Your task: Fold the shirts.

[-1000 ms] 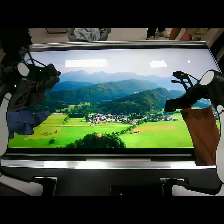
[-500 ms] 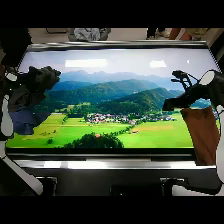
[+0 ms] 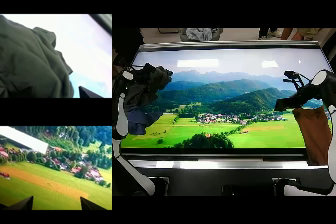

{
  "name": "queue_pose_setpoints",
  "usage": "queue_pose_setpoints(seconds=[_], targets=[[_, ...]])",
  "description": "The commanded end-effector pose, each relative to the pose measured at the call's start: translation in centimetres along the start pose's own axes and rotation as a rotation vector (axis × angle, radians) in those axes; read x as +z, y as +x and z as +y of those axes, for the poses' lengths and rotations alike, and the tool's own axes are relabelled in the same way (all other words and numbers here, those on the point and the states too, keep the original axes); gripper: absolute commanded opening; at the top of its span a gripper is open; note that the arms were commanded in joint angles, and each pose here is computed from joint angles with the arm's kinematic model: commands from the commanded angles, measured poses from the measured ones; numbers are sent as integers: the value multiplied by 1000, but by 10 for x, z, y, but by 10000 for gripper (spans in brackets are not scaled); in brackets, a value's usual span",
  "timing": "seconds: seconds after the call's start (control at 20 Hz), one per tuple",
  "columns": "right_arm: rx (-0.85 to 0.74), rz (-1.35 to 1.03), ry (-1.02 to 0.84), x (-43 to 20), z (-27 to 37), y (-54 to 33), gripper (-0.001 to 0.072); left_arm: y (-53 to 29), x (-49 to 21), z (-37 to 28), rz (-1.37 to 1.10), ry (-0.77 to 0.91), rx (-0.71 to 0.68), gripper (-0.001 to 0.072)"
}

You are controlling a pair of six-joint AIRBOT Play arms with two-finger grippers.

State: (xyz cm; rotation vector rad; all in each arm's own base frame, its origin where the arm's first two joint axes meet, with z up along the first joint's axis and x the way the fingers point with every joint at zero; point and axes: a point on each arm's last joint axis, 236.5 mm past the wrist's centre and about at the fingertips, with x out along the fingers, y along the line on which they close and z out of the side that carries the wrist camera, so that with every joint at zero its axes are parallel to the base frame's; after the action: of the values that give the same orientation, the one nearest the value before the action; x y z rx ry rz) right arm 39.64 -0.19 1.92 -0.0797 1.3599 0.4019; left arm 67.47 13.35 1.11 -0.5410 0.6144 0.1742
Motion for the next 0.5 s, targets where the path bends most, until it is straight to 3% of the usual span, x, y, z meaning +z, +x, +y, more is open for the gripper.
queue_pose_setpoints(seconds=[0.0, 0.2, 0.45], targets=[[7, 3, 1, 0, 2, 0, 673, 3, -10, 4, 32, 395, 122, 718], [48, 6, 6, -1, 12, 0, 673, 17, -24, 17, 58, 497, 189, 719], [62, 11, 8, -2, 15, 0, 673, 40, -49, 34, 94, 503, 201, 716]])
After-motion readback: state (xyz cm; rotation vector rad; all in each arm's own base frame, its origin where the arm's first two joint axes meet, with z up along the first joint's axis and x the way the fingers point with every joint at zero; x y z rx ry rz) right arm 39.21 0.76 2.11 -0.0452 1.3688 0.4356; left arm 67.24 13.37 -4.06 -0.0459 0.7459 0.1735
